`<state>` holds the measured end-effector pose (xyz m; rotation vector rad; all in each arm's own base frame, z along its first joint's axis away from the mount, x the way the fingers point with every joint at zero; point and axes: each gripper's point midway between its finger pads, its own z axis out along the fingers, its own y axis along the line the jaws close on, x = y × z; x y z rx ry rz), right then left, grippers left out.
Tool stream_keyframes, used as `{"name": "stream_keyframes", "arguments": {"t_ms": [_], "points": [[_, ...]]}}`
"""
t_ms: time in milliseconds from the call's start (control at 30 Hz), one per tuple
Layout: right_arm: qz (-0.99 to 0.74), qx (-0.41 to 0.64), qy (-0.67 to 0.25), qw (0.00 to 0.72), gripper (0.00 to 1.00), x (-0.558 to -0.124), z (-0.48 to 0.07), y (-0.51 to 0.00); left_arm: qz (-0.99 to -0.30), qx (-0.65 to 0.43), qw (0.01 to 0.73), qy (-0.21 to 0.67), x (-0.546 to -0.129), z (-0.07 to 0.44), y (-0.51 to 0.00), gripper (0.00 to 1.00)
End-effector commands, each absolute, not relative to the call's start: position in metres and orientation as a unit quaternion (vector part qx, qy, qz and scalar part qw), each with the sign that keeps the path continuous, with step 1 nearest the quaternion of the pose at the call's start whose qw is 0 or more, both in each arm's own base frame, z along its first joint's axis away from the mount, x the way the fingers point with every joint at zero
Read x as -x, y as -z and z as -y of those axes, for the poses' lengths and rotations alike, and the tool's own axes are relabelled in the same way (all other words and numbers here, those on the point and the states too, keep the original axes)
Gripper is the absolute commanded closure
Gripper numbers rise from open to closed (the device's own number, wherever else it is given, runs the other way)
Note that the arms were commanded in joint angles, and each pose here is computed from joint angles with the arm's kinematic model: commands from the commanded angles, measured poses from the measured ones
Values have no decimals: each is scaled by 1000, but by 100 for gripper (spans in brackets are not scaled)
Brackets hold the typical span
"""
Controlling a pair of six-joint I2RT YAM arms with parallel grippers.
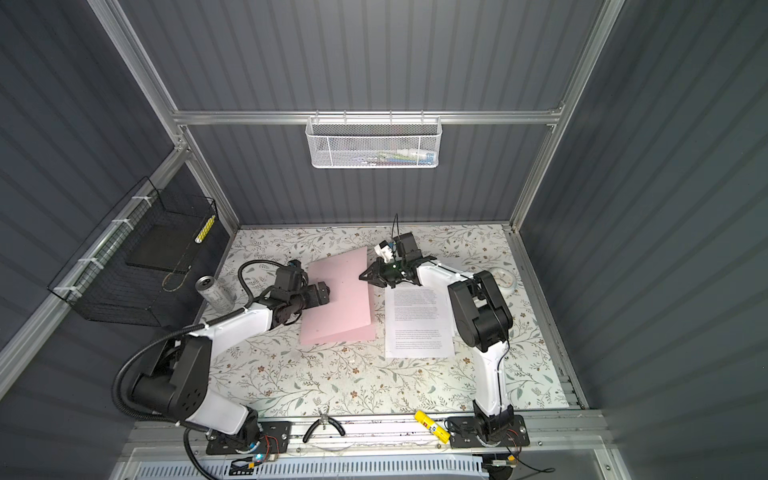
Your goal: Put the files into the folder
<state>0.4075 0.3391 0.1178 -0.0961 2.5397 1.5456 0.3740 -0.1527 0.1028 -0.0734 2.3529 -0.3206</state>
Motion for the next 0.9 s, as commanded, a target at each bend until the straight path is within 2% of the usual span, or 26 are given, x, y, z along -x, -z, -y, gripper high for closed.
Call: {"name": "stream_keyframes", "arguments": {"t_ms": [0,133,367,500,633,733,867], "points": [[-841,34,-534,77,89,-399,-343,-128,-912,-5,409,22,-360,144,-128,1],[-837,18,-542,71,100,-395,-342,-130,-898,-59,434,-30,-339,164,-151,1],[-865,-23,-499,51,100,-384,-340,-127,-873,-154,456,-81,-297,210,-168,1],[-885,-50,-460,57,100,-377,-334,-129,-858,-201,468,-63,-270,237,-180,0],[-889,-69,-450,53,100,-372,-338,-131,-854,-238,463,2,-244,262,-192,0],[-895,-69,-436,61,100,-367,-343,-134,-856,-244,455,29,-232,266,-191,0],[-895,-71,-434,67,100,-362,-349,-136,-860,-246,446,23,-228,263,-179,1]]}}
